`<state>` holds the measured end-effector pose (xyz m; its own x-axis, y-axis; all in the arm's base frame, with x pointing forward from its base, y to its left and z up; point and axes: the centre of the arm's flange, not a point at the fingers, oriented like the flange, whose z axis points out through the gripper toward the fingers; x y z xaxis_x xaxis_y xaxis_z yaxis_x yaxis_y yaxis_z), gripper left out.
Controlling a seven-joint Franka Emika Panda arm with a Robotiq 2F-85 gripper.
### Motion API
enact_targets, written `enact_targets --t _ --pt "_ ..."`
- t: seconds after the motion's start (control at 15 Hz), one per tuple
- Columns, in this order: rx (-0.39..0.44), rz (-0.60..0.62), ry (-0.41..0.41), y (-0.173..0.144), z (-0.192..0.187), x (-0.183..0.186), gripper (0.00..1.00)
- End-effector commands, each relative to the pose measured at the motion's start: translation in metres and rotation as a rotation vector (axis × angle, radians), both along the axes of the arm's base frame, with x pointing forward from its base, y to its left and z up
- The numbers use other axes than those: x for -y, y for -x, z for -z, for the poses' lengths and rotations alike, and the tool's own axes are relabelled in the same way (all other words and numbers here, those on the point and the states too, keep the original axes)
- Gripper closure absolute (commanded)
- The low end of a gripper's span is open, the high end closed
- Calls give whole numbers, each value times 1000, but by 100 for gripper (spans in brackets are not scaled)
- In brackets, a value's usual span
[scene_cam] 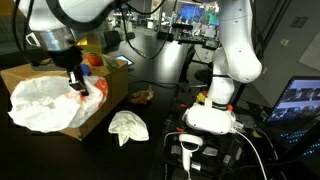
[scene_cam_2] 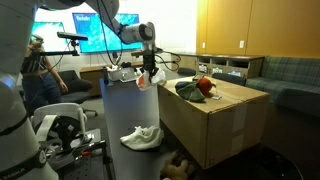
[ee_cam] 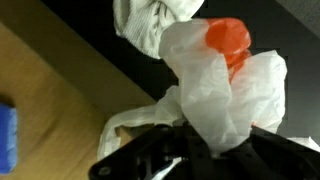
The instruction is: Take the objects on the box and put it on the table while putting the objects on the table on the box
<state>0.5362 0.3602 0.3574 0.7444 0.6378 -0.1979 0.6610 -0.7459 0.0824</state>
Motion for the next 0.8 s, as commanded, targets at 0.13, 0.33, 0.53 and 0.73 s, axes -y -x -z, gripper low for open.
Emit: enact_targets --t 0.13,0.33,0.53,0.73 --pt "-19 -36 45 91 60 12 93" --pt "-35 -55 39 111 99 11 92" --pt "-13 -29 -16 115 122 7 93" --pt "41 1 -93 108 134 -7 93"
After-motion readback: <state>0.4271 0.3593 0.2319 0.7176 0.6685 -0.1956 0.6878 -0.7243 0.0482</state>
